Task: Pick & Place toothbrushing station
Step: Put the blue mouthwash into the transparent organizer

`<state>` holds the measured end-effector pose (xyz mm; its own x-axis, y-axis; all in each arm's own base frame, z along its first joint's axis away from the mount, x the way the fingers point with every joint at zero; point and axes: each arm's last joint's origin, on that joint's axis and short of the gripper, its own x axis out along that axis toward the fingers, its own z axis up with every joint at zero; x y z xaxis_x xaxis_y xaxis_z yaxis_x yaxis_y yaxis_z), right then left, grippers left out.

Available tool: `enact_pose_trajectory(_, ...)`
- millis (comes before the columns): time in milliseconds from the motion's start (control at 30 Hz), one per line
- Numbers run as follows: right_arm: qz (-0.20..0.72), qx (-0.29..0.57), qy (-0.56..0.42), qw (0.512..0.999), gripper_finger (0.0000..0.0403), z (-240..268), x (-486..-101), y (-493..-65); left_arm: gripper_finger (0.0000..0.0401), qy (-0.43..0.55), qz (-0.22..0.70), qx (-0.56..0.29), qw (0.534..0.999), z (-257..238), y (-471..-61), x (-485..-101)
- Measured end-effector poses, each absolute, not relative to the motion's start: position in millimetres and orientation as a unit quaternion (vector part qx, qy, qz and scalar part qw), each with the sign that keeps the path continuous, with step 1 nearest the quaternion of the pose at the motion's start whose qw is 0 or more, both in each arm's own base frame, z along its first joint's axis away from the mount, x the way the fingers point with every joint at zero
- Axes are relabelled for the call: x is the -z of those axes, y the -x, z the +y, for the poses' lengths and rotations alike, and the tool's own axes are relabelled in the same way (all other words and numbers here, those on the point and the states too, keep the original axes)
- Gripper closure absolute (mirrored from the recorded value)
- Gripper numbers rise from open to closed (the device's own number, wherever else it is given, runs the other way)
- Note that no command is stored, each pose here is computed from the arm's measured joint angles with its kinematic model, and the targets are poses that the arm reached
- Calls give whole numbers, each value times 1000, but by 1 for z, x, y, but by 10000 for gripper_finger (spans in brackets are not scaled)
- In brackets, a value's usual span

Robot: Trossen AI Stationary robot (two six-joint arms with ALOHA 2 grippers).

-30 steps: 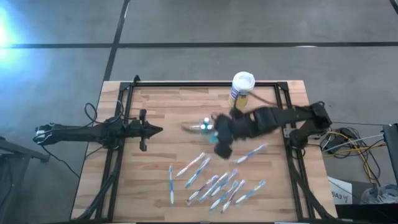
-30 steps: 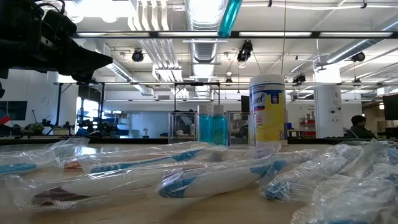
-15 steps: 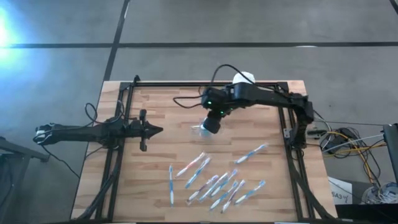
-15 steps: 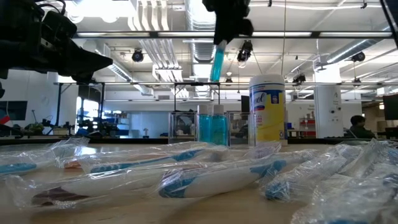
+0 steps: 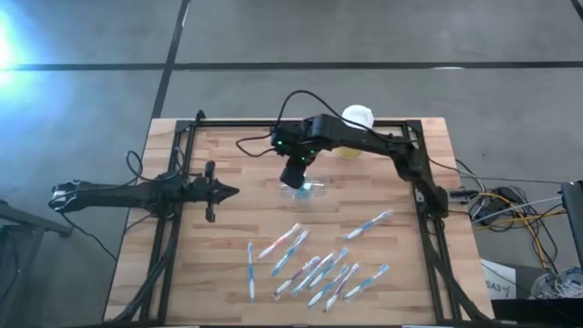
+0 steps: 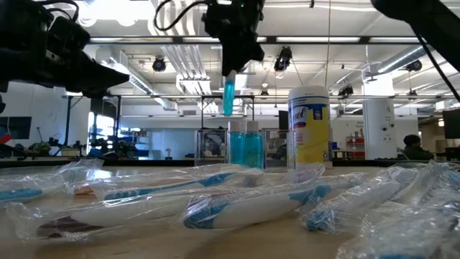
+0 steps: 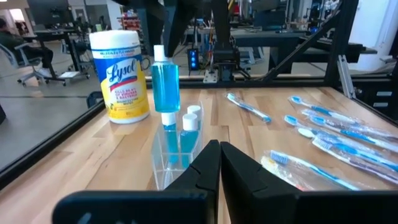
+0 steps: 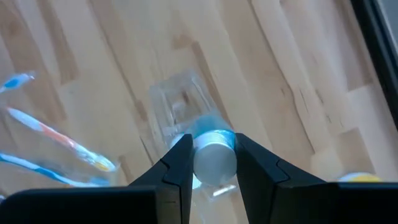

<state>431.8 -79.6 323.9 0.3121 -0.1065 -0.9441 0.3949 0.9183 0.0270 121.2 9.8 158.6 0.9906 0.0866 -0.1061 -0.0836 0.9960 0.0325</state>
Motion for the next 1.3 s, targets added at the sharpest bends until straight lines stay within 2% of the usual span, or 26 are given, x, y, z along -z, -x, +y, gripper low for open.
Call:
enact_pose_trajectory(433,577,175,-143,785,316,-84,-306,-435,392,-14,64,-43,997,10,-121,-157)
enact_pose_trajectory(733,592,191,-154,768,316,-85,-292,-434,382,-13,63,-43,997,10,-121,-157)
enact_pose_trajectory(1100,589,186,-164,770,316,-83,-280,-440,393,-13,65,-43,997,10,-121,-156)
enact_pose_trajectory(1300,589,182,-150,773,316,-70,-280,-442,385,-14,68,-42,997,10,-121,-156)
